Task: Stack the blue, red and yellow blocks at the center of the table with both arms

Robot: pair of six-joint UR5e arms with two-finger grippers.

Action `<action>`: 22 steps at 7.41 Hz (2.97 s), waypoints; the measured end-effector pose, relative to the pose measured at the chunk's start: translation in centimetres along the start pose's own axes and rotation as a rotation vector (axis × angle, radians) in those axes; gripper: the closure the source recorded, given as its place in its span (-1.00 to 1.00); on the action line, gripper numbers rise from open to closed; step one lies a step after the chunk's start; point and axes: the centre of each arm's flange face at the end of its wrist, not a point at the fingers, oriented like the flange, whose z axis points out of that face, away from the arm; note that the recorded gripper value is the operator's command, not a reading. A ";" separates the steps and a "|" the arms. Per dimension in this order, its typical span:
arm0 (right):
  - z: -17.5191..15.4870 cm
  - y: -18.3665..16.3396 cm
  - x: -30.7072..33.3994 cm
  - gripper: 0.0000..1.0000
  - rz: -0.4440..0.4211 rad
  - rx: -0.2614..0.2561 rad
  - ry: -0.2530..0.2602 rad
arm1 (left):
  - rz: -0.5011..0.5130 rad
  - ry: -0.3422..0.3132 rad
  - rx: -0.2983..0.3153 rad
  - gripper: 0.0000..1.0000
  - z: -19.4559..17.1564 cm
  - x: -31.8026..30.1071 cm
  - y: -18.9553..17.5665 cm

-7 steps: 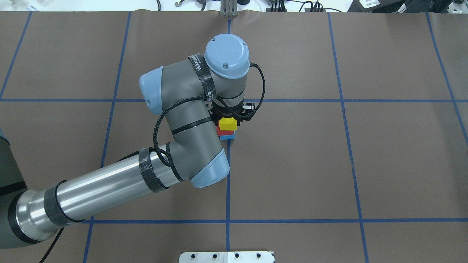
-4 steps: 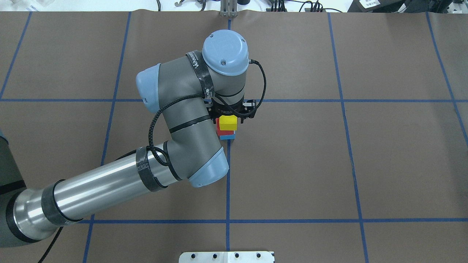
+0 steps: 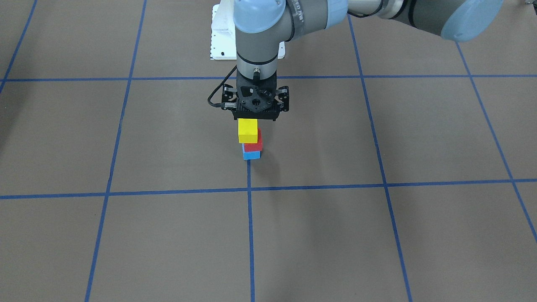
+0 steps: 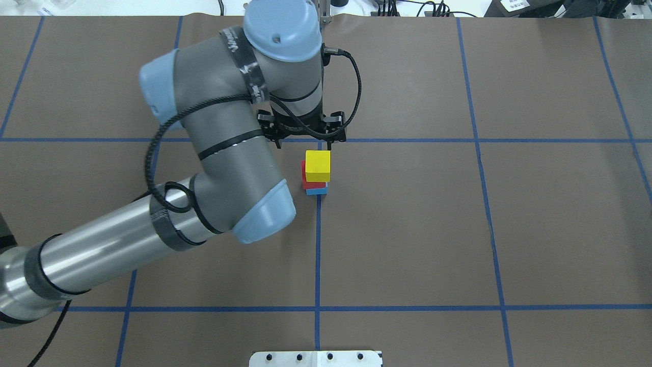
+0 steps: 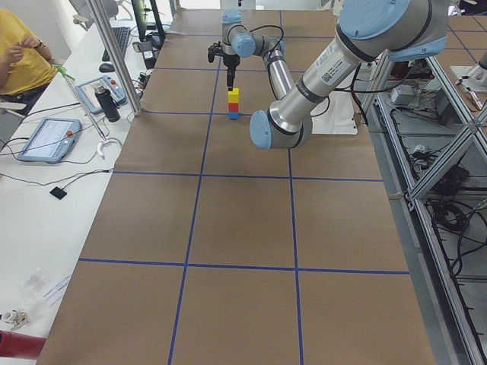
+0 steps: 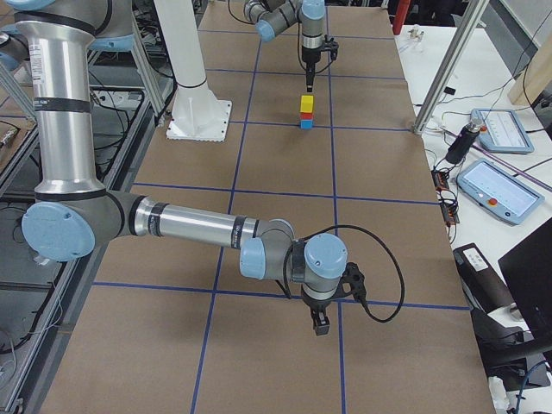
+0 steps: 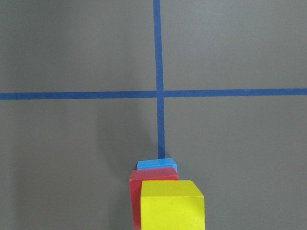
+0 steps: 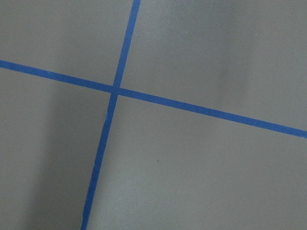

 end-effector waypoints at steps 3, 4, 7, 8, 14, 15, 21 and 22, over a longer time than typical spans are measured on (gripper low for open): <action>0.2 0.4 0.3 -0.99 0.008 -0.004 0.000 | 0.211 -0.027 0.025 -1.00 -4.6 -19.2 1.0; 0.2 0.6 0.4 -0.99 0.012 -0.004 0.000 | 0.293 -0.057 0.011 -1.00 -5.5 -27.5 0.4; 0.1 0.8 0.6 -0.99 0.017 -0.002 0.000 | 0.376 -0.106 -0.058 -1.00 -8.3 -53.2 -0.3; 0.1 0.8 0.6 -0.99 0.018 -0.003 0.000 | 0.328 -0.107 -0.085 -1.00 -8.1 -59.6 1.5; 0.1 0.9 0.7 -0.99 0.019 -0.003 0.000 | 0.181 -0.113 -0.057 -1.00 -6.3 -74.2 10.4; 0.1 0.9 0.7 -0.99 0.020 -0.003 0.000 | 0.179 -0.113 -0.051 -1.00 -6.5 -74.4 10.5; 0.0 0.7 0.6 -0.99 0.024 0.001 0.001 | 0.203 -0.127 -0.025 -1.00 -7.7 -73.2 10.1; 0.0 0.7 0.6 -0.99 0.025 0.002 0.002 | 0.202 -0.127 -0.026 -1.00 -7.7 -73.3 10.2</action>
